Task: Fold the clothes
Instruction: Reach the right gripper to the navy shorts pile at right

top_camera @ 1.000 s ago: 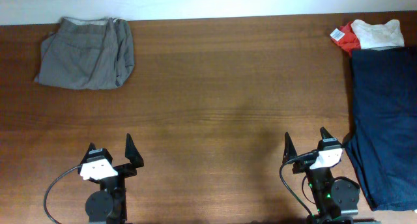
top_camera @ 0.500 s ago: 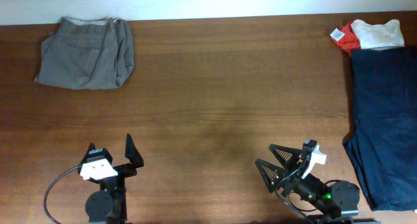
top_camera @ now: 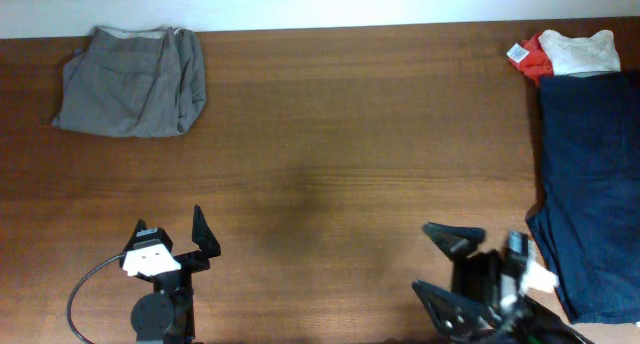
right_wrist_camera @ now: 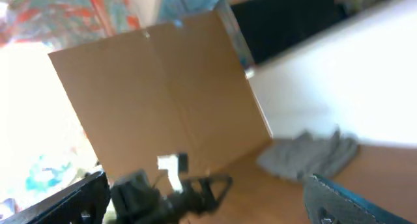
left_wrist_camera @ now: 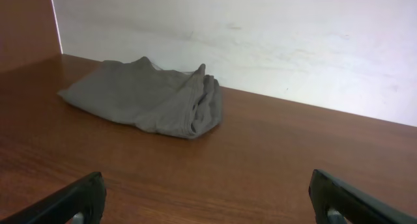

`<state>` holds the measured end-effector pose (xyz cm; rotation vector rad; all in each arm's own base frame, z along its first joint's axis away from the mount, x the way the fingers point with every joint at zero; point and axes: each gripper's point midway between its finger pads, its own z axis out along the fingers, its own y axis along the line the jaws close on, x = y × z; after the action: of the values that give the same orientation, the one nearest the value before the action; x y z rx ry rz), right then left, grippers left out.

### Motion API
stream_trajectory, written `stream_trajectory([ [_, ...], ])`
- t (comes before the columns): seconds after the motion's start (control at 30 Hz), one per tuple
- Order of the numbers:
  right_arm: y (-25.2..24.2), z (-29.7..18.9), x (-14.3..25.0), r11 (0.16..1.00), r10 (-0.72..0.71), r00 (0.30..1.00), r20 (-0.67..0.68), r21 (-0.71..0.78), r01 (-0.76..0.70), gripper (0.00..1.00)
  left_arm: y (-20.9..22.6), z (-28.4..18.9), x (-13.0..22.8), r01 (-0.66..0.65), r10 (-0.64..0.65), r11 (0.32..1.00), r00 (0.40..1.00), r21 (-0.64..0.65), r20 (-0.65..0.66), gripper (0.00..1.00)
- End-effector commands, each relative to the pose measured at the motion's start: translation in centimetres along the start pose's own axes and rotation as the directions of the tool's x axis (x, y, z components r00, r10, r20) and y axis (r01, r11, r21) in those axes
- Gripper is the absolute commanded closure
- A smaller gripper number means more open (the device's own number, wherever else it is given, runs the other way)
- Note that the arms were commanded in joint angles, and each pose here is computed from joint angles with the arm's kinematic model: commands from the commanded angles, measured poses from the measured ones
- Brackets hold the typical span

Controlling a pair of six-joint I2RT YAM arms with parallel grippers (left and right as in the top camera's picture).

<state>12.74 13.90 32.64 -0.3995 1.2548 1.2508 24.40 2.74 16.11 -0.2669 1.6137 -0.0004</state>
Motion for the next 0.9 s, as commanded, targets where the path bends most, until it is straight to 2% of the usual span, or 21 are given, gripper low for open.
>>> stream_trajectory([
  [0.0, 1.9, 0.0, -5.8, 0.975, -0.199, 0.972, 0.125, 0.124, 0.184, 0.02, 0.1, 0.0, 0.0, -0.013, 0.013, 1.0, 1.0, -0.005, 0.004, 0.01],
  [0.1, -0.2, -0.6, -9.3, 0.889, -0.317, 0.942, 0.108, 0.38, 0.255, 0.02, 0.1, 0.0, 0.0, -0.013, 0.013, 1.0, 1.0, -0.005, 0.004, 0.01],
  [0.2, -3.2, -1.6, -12.2, 0.75, -0.373, 0.927, 0.033, 0.6, 0.28, 0.02, 0.1, 0.0, 0.0, -0.013, 0.013, 1.0, 1.0, -0.004, 0.004, 0.01],
  [0.33, -8.5, -3.7, -17.9, 0.461, -0.389, 0.92, -0.039, 0.857, 0.231, 0.02, 0.1, 0.0, 0.0, -0.013, 0.013, 1.0, 1.0, -0.004, 0.004, 0.01],
  [0.5, -14.5, -2.0, -21.6, 0.284, -0.317, 0.925, -0.209, 0.91, 0.302, 0.02, 0.1, 0.0, 0.0, -0.013, 0.013, 1.0, 1.0, -0.005, 0.004, 0.01],
  [0.57, -17.6, -2.4, -22.4, 0.164, -0.239, 0.923, -0.301, 0.925, 0.344, 0.02, 0.1, 0.0, 0.0, -0.013, 0.013, 1.0, 1.0, -0.005, 0.004, 0.01],
  [0.7, -24.3, -3.7, -22.9, -0.041, -0.008, 0.864, -0.504, 0.863, 0.503, 0.02, 0.1, 0.0, 0.0, -0.013, 0.013, 1.0, 1.0, -0.004, 0.004, 0.01],
  [0.73, -27.0, -5.0, -22.9, -0.122, 0.091, 0.834, -0.544, 0.825, 0.552, 0.02, 0.1, 0.0, 0.0, -0.013, 0.013, 1.0, 1.0, -0.004, 0.004, 0.01],
  [0.8, -30.1, -6.6, -22.8, -0.192, 0.179, 0.818, -0.546, 0.796, 0.573, 0.02, 0.1, 0.0, 0.0, -0.013, 0.013, 1.0, 1.0, -0.005, 0.004, 0.01],
  [0.87, -33.0, -7.5, -22.1, -0.211, 0.227, 0.812, -0.537, 0.787, 0.58, 0.02, 0.1, 0.0, 0.0, -0.013, 0.013, 1.0, 1.0, -0.004, 0.004, 0.01],
])
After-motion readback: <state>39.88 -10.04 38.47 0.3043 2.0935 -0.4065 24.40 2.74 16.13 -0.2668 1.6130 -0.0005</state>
